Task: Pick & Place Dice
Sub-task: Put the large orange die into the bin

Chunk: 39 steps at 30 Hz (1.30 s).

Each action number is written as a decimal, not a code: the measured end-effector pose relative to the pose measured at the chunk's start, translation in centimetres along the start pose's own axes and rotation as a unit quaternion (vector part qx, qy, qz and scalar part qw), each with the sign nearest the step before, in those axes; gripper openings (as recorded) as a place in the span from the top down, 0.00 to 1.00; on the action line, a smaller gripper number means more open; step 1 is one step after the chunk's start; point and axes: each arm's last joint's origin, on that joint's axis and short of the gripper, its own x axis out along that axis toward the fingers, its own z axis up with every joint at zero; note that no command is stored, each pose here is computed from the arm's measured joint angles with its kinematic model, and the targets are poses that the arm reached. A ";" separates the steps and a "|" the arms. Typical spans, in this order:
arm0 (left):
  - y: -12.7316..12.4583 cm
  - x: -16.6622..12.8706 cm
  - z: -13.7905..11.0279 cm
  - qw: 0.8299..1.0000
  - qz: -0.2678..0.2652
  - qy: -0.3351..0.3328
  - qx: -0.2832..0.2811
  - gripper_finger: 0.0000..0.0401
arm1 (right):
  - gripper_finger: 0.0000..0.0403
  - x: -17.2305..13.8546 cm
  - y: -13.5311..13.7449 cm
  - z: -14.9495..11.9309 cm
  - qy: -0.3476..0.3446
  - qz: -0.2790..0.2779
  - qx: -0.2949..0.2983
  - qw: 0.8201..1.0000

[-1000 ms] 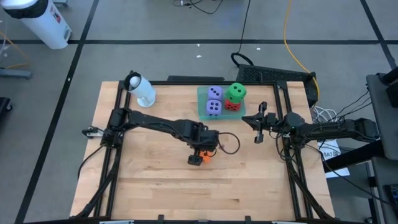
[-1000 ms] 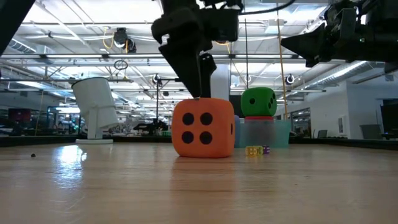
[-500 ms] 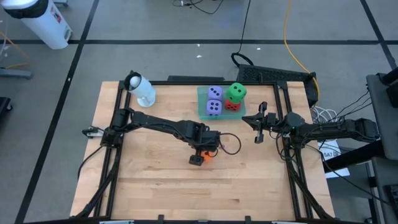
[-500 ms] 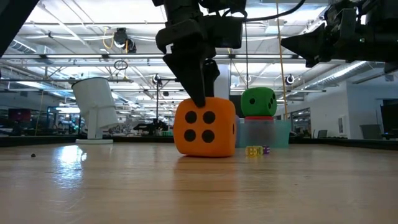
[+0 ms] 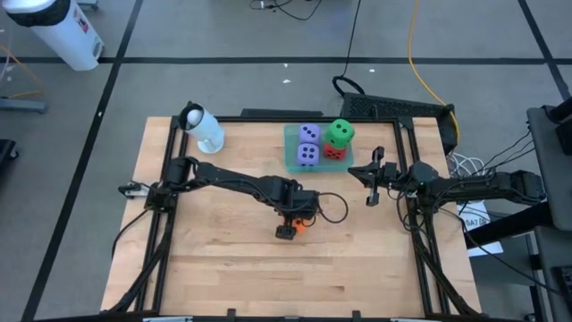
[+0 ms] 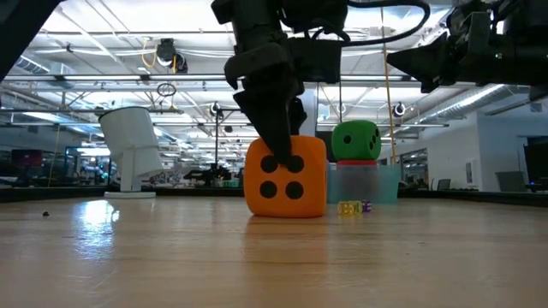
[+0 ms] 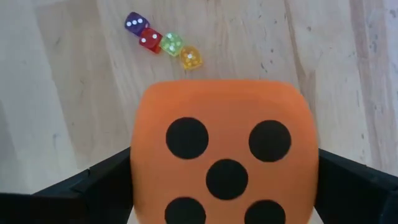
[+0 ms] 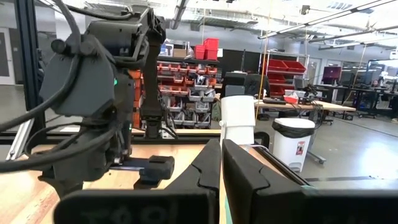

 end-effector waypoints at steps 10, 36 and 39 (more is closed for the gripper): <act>0.1 0.2 0.0 1.000 0.027 -0.002 -0.008 0.00 | 0.98 0.0 0.0 0.0 0.000 0.000 0.000 1.000; 4.2 -12.3 0.1 0.932 0.301 -0.174 -0.103 0.01 | 0.98 0.0 0.0 0.0 0.001 0.000 0.000 1.000; 5.6 -13.7 0.1 0.924 0.296 -0.211 -0.123 0.01 | 0.98 0.0 0.0 -0.1 0.004 0.000 0.000 1.000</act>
